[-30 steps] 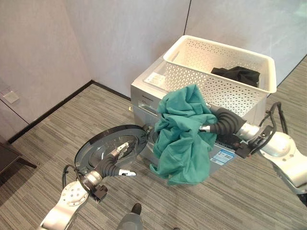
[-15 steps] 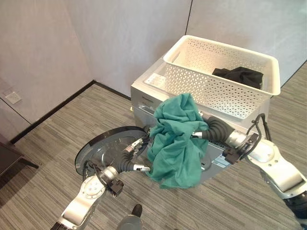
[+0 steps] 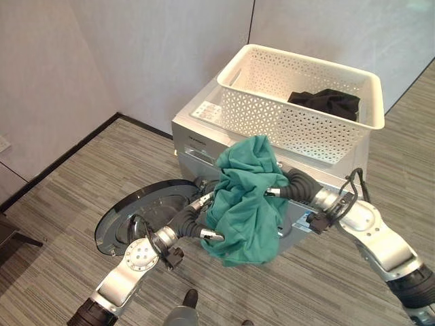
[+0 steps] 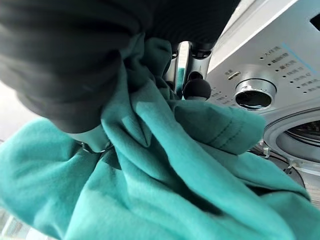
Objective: Grab the laundry basket,head to the washer,open it,put in the laundry and shut it.
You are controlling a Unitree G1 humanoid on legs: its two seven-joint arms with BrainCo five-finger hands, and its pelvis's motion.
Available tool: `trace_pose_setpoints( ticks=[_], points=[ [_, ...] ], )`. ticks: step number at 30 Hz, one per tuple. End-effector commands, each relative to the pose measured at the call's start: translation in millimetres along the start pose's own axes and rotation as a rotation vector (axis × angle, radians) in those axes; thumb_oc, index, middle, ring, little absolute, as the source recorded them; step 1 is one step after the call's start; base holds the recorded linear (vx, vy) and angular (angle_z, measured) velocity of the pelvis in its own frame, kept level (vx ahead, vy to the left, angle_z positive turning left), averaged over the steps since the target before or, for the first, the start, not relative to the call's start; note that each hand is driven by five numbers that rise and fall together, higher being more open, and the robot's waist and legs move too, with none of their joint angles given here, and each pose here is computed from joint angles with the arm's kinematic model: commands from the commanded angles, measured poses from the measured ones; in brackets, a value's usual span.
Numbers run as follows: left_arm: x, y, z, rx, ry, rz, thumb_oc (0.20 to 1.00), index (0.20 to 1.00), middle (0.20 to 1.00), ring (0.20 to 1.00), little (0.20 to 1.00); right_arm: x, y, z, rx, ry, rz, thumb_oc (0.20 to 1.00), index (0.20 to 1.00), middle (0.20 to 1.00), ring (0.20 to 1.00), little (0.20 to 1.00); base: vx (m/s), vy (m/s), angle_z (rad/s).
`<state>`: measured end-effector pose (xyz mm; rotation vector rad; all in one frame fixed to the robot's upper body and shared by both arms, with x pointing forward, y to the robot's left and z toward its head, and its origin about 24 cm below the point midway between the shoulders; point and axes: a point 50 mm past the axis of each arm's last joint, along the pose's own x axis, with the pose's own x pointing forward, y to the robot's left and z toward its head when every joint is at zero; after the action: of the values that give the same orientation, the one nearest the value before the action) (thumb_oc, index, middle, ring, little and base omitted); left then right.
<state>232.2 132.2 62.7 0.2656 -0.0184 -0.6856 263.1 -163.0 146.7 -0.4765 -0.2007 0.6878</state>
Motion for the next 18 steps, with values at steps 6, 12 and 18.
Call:
trace_pose_setpoints(
  ticks=[6, 12, 18],
  points=[
    [10.7, 2.1, -1.4, -0.042, -0.017, 0.031, 1.000, 1.000, 1.000, 1.000, 1.000, 11.7, 2.2, 7.8, -0.023, -0.062, -0.056, 0.200, 0.200, 0.200, 0.200, 0.200, 0.02, 0.017, -0.07],
    [12.7, 8.2, -3.4, -0.022, -0.012, 0.070, 1.000, 1.000, 1.000, 1.000, 1.000, 19.5, 7.6, 5.1, 0.006, -0.066, -0.053, 0.200, 0.200, 0.200, 0.200, 0.200, 0.01, 0.004, -0.04],
    [6.5, 15.8, -6.2, 0.009, 0.007, 0.093, 1.000, 1.000, 1.000, 1.000, 1.000, 25.9, 14.0, 4.0, 0.044, -0.073, -0.033, 0.200, 0.200, 0.200, 0.200, 0.200, 0.02, -0.003, -0.08]
  ],
)
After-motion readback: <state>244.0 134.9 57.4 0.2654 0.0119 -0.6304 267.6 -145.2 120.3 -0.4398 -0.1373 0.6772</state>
